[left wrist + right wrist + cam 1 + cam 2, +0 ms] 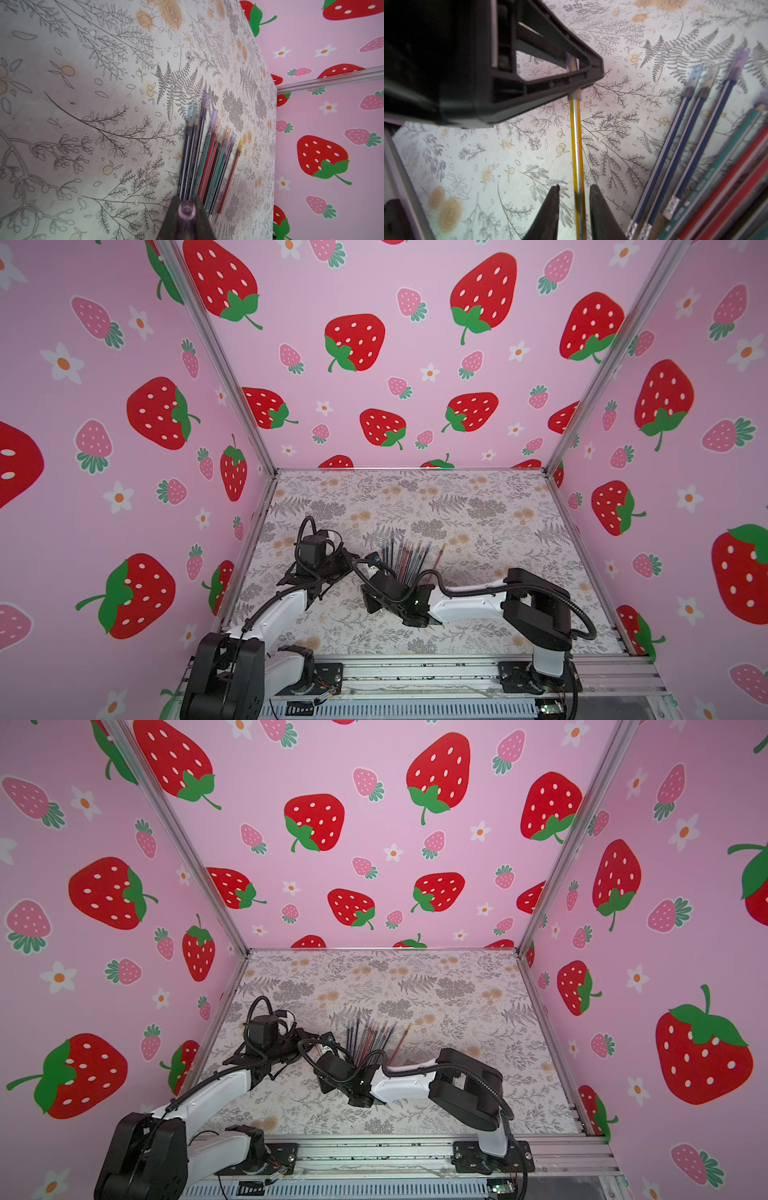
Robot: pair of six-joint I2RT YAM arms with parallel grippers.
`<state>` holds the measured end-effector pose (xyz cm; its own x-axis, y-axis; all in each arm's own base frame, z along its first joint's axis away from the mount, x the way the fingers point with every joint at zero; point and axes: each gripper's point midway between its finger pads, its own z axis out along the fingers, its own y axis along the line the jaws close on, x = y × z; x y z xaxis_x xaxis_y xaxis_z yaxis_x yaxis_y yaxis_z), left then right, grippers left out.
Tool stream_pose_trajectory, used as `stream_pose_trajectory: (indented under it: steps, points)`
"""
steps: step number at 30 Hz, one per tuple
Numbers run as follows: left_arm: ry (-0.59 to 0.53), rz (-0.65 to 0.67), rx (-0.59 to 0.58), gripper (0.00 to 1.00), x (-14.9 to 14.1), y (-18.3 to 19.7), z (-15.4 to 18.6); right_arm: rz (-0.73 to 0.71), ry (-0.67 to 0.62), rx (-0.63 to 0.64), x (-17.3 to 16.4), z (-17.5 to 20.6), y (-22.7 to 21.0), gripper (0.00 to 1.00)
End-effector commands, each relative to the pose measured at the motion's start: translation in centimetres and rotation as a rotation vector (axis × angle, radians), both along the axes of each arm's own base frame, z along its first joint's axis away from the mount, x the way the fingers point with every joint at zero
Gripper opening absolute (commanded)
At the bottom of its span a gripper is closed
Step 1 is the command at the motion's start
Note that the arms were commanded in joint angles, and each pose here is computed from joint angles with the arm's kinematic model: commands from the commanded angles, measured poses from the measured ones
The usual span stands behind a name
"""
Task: Remove the protective cover of the pencils
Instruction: Remove the protective sleeve from the pencil.
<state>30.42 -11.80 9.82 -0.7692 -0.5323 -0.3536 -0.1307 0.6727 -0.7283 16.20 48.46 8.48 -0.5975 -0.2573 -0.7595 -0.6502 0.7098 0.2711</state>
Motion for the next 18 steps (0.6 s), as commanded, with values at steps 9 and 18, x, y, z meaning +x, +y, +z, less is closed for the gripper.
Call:
stream_pose_trajectory:
  steps: [9, 18]
  points:
    - [-0.062, -0.037, 0.008, 0.07, 0.04, -0.43, 2.36, 0.021, 0.008, -0.008, -0.40, -0.79, 1.25, 0.13]
    - [-0.074, -0.047, 0.058, 0.01, 0.27, -0.05, 2.52, 0.042, 0.014, 0.013, -0.89, -0.68, 1.43, 0.00]
